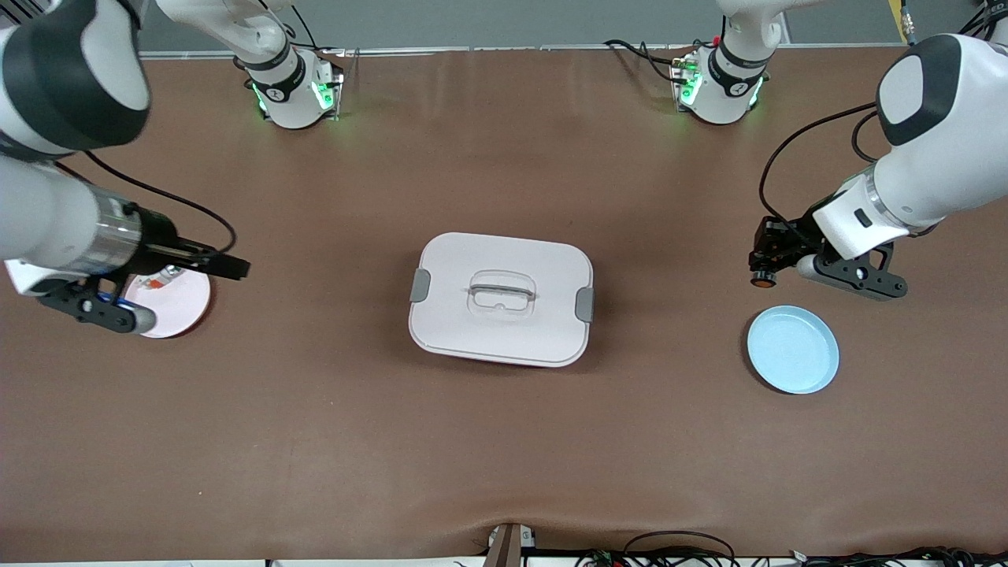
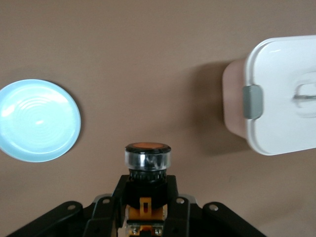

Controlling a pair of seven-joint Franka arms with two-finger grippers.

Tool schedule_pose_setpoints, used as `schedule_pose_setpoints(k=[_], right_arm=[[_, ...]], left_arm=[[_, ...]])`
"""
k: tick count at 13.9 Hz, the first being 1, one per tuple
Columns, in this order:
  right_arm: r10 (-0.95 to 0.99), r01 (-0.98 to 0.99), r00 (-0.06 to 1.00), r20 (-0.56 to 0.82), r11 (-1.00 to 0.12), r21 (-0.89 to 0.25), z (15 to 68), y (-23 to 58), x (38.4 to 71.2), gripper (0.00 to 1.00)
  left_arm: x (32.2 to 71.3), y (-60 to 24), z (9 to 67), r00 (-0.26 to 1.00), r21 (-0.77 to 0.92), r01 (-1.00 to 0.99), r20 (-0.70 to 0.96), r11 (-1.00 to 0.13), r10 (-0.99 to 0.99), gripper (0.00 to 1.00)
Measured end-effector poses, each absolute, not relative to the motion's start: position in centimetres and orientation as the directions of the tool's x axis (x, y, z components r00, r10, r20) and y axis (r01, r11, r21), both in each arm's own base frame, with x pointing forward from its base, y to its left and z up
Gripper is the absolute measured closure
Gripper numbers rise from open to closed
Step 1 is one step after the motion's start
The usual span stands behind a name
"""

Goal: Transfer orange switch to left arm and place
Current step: 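Carry the switch with the left gripper over the light-blue plate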

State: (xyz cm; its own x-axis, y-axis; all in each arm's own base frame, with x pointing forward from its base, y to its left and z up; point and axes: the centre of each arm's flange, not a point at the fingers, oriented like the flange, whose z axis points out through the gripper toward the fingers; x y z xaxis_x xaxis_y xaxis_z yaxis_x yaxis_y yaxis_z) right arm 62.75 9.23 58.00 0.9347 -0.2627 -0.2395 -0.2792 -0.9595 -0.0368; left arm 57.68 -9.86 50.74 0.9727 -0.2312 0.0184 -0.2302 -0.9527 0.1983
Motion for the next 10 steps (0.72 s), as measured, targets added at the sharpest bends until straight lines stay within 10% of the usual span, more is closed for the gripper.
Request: schedule_pose_setpoints(k=[10], right_arm=[[-0.169,-0.171,0.959,-0.229,-0.985,0.009,59.0,3.6,60.1,0.0]], left_arm=[[58.5,-7.6,50.5,0.935,0.049,0.355,-0.031,-0.934,0.354,0.66]])
